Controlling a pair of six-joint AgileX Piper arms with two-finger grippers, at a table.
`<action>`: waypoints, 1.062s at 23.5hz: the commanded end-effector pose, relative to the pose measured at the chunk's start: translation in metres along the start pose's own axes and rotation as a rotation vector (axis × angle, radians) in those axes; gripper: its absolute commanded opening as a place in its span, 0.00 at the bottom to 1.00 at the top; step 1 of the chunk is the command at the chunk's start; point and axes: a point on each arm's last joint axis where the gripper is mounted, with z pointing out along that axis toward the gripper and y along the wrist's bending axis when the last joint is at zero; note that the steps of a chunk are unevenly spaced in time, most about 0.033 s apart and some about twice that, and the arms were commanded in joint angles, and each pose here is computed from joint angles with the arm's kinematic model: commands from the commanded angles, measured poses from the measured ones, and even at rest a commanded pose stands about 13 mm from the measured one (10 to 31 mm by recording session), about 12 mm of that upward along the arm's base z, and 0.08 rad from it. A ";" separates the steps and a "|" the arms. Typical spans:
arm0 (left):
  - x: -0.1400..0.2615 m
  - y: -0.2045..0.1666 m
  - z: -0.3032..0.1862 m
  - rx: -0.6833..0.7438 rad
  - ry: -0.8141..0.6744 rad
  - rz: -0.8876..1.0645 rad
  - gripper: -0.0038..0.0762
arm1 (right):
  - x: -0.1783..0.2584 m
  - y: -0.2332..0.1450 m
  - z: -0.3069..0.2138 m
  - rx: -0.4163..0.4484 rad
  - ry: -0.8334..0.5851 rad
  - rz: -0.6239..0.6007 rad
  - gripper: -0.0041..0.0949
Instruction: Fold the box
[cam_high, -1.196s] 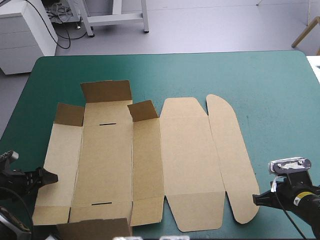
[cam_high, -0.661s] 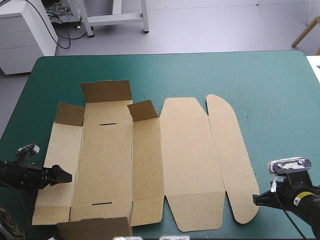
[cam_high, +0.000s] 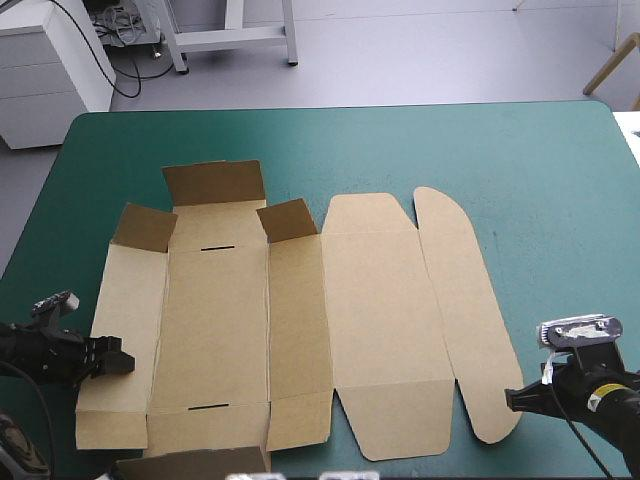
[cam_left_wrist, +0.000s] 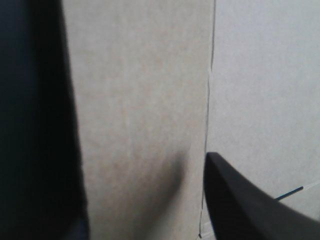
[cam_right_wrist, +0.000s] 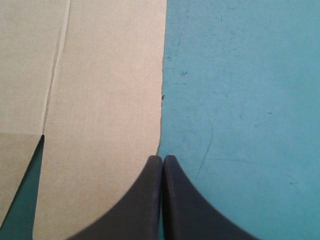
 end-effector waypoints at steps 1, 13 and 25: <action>0.002 -0.014 -0.006 0.091 0.031 0.001 0.33 | -0.010 -0.001 -0.006 0.009 -0.071 -0.001 0.02; 0.002 -0.014 -0.006 0.092 0.030 0.025 0.03 | -0.010 -0.001 -0.006 0.009 -0.071 -0.001 0.02; -0.001 -0.017 -0.006 0.129 -0.010 0.006 0.04 | -0.010 -0.001 -0.006 0.009 -0.071 -0.001 0.02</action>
